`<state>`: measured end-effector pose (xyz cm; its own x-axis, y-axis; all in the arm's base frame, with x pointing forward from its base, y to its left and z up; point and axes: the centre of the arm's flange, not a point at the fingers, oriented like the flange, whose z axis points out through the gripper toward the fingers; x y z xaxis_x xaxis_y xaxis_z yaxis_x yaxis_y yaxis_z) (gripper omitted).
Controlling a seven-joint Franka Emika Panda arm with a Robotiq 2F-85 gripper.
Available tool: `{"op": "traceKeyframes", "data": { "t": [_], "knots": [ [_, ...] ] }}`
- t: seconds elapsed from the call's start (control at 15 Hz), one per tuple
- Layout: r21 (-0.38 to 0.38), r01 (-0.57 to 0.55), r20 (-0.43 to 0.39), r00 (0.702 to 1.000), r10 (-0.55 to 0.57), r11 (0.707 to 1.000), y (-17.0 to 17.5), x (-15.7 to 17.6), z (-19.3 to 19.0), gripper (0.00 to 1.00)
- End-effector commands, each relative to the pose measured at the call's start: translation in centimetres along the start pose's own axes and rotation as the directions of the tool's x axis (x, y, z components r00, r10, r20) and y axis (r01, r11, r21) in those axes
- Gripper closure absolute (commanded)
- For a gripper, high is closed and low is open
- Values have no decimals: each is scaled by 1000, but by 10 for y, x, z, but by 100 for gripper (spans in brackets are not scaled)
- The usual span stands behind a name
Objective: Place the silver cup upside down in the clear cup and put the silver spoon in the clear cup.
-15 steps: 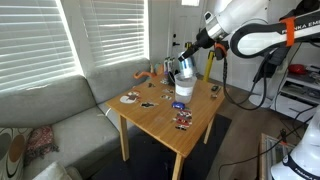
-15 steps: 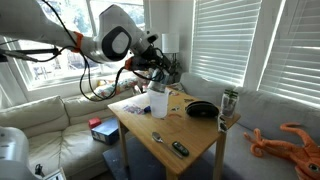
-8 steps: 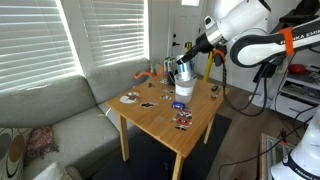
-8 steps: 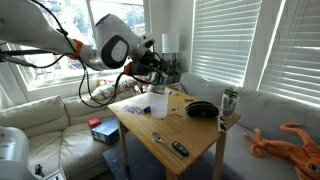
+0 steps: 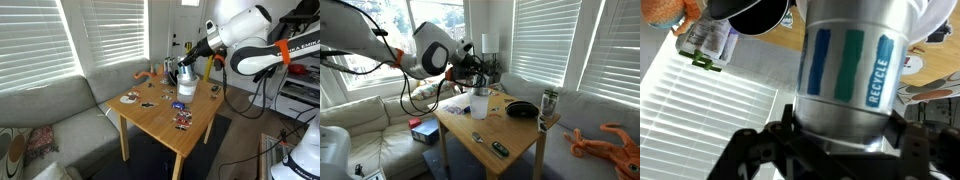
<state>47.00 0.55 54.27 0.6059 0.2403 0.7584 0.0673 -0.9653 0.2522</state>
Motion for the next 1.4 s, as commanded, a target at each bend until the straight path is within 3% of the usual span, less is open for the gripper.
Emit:
{"op": "traceKeyframes", "data": {
  "t": [0.0, 0.87, 1.33],
  "knots": [
    [-22, 2, -35, 999, -2, 1000, -8, -10, -3, 42],
    [-36, -2, -138, 990, -3, 999, -17, -25, 3, 42],
    [-30, -7, -133, 991, 3, 1000, -29, -33, 11, 42]
  ]
}}
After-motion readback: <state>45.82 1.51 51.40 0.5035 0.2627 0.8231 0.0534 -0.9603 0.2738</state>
